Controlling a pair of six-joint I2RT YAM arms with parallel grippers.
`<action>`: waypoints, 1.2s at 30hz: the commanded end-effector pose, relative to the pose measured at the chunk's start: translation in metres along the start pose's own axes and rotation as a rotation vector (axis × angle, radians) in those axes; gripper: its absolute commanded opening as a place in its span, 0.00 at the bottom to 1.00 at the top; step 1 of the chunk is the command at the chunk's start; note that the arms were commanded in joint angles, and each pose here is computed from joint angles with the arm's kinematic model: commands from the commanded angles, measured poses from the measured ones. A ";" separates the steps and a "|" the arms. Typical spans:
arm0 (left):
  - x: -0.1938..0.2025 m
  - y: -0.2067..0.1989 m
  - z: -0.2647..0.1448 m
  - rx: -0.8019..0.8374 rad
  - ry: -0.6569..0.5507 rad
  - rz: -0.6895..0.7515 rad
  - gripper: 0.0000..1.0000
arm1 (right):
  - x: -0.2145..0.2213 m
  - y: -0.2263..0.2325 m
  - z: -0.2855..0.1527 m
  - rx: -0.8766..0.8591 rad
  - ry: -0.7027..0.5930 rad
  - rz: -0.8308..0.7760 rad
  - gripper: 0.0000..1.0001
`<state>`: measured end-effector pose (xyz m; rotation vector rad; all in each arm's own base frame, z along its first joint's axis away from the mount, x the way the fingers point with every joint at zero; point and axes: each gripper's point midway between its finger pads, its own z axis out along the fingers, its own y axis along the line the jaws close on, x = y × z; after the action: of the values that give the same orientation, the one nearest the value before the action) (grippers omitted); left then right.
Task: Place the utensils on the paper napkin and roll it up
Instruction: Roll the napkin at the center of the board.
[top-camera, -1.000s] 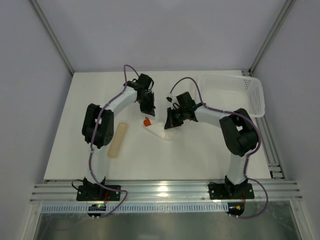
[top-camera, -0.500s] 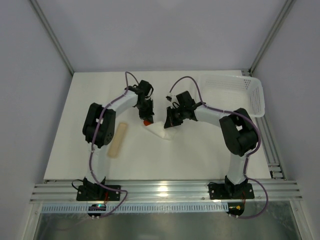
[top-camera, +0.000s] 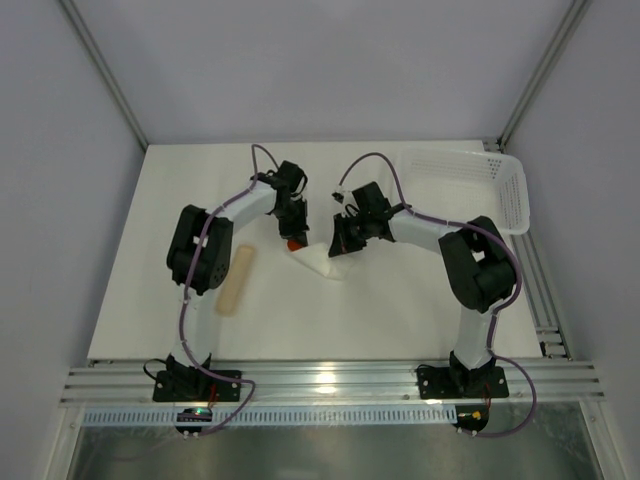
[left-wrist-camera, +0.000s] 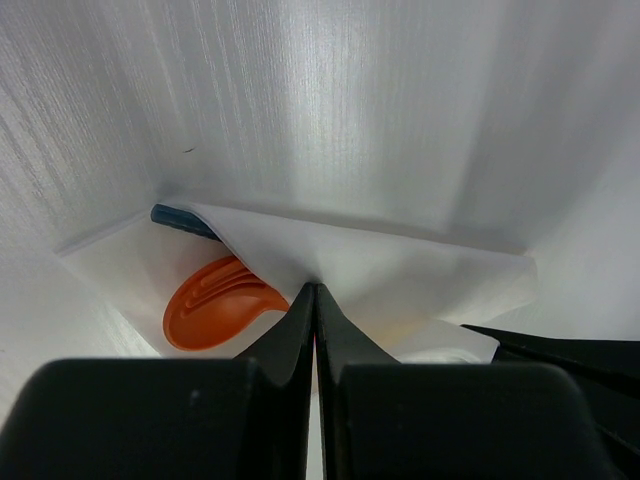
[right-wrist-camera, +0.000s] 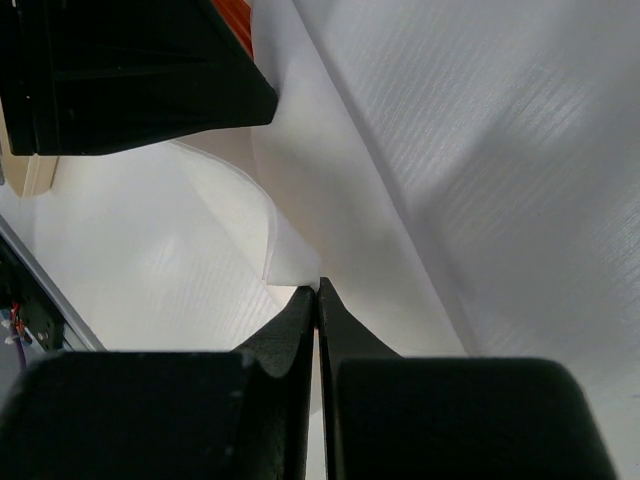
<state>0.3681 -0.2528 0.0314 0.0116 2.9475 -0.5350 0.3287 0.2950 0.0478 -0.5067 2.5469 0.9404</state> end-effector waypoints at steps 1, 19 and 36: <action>0.011 0.017 0.022 -0.056 0.051 0.024 0.00 | -0.026 0.011 -0.014 0.001 -0.066 -0.042 0.04; 0.019 0.025 0.024 -0.070 0.053 0.041 0.00 | -0.054 -0.008 -0.018 0.072 -0.095 -0.001 0.04; 0.010 0.018 0.019 -0.058 0.035 0.038 0.00 | -0.035 -0.033 -0.006 0.129 -0.039 0.054 0.04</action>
<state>0.3688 -0.2534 0.0299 0.0459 2.9334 -0.5458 0.3590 0.2785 0.0490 -0.4090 2.5916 0.8324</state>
